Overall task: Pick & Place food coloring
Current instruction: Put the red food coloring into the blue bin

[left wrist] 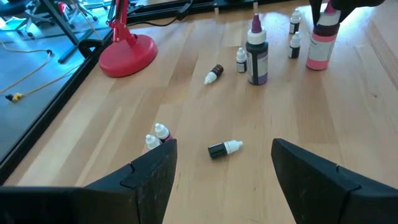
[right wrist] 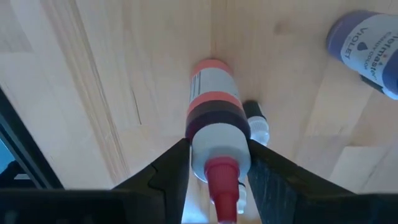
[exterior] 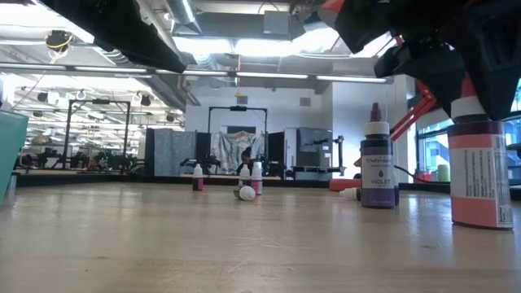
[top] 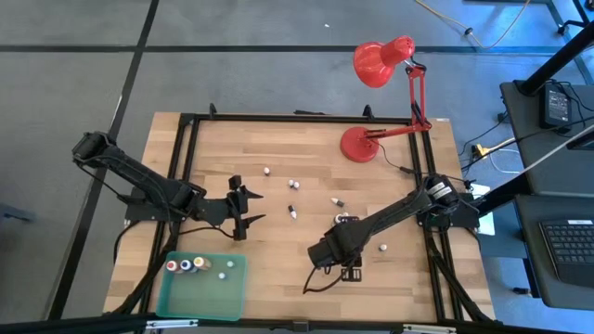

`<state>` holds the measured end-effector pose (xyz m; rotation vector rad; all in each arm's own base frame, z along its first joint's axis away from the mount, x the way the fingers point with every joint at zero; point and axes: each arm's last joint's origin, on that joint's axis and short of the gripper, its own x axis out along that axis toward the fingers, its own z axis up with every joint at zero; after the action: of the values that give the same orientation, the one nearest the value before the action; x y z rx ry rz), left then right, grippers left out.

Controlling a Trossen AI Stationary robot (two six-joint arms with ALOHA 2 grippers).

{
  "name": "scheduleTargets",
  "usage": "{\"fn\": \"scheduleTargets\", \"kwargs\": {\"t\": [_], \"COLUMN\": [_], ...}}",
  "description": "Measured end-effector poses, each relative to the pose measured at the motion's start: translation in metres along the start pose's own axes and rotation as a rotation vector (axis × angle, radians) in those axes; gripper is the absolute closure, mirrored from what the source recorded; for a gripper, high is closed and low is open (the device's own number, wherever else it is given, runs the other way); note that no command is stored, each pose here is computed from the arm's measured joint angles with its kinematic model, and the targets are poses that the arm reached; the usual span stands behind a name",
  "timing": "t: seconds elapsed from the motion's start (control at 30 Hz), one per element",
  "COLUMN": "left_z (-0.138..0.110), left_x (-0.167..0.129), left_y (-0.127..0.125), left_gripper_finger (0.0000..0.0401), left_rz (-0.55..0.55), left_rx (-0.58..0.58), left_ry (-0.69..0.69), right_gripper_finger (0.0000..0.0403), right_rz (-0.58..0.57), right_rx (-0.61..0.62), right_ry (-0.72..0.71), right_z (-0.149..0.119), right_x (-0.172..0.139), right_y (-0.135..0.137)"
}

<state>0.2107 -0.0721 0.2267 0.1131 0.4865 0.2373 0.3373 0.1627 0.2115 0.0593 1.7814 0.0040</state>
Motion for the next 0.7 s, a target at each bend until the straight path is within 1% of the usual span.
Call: {"fn": "scheduleTargets", "kwargs": {"t": [0.43,0.53,0.7], "left_z": [-0.0001,-0.0001,-0.0001], "left_x": [0.0000,0.0000,0.0000], "left_y": [0.0000,0.0000,-0.0001], "left_gripper_finger": [0.0145,0.0144,0.0145], "left_rz": [0.000,0.000,-0.003], "left_rx": [0.000,0.000,0.000], "left_ry": [0.000,0.000,0.001], "right_gripper_finger": [0.0241,0.0222,0.0180], "right_rz": [0.009,0.009,0.010], "right_rx": [-0.011,-0.022,0.001], "right_ry": [-0.023,-0.026,-0.035], "right_z": [0.0022,0.0025,0.0032], "right_x": [0.0000,0.0000,-0.0001], "right_y": [0.0010,0.0011,0.0012]}}
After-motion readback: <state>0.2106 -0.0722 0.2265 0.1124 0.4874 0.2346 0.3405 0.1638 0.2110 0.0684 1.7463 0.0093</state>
